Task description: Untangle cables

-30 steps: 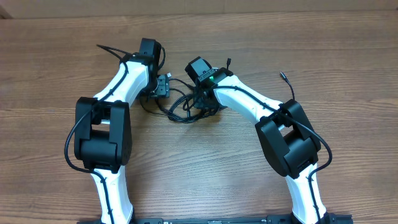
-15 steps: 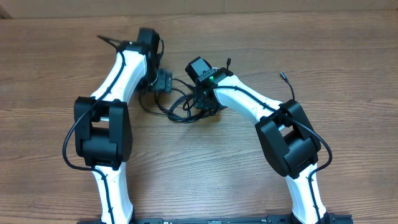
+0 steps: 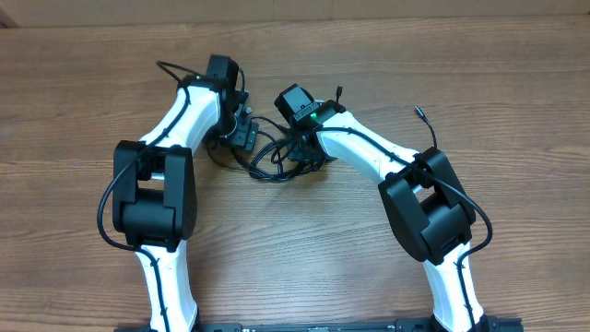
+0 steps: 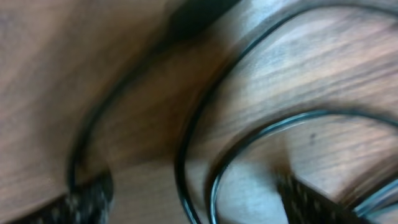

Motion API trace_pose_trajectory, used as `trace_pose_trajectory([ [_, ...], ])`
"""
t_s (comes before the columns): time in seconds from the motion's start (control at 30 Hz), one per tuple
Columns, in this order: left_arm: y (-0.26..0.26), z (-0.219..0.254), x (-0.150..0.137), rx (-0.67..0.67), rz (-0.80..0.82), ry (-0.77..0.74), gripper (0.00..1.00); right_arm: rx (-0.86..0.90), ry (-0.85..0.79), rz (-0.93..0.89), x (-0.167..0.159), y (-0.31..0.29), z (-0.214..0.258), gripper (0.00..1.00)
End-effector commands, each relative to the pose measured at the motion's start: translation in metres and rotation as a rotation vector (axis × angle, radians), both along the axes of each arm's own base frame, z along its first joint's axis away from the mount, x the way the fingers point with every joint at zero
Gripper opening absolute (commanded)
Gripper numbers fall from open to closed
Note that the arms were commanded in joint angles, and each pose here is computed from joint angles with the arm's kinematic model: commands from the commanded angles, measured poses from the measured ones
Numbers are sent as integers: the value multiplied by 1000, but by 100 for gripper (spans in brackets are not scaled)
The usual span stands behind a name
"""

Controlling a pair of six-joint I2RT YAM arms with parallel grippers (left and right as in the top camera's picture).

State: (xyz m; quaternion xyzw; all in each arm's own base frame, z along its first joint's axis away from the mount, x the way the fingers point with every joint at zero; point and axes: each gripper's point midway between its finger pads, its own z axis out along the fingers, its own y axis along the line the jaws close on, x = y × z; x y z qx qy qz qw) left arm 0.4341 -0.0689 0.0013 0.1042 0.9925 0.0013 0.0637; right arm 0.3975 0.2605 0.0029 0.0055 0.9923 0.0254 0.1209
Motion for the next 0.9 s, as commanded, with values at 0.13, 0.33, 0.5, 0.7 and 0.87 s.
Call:
trace_pose_trajectory([
  [0.13,45,-30,-10,206,219,-41,85,-86,33,-27,-7,-25,-23,40],
  [0.33,96,-23,-20,367,527,-90,86,-86,33,-27,-7,-25,-23,40],
  [0.5,125,-35,-35,286,651,-17,87,-86,34,-27,-7,-25,-23,40],
  [0.7,154,-44,-57,241,745,63,91,-86,33,-27,-7,-25,-23,40],
  [0.87,165,-53,-70,172,807,113,100,-86,34,-27,-7,-25,-23,40],
])
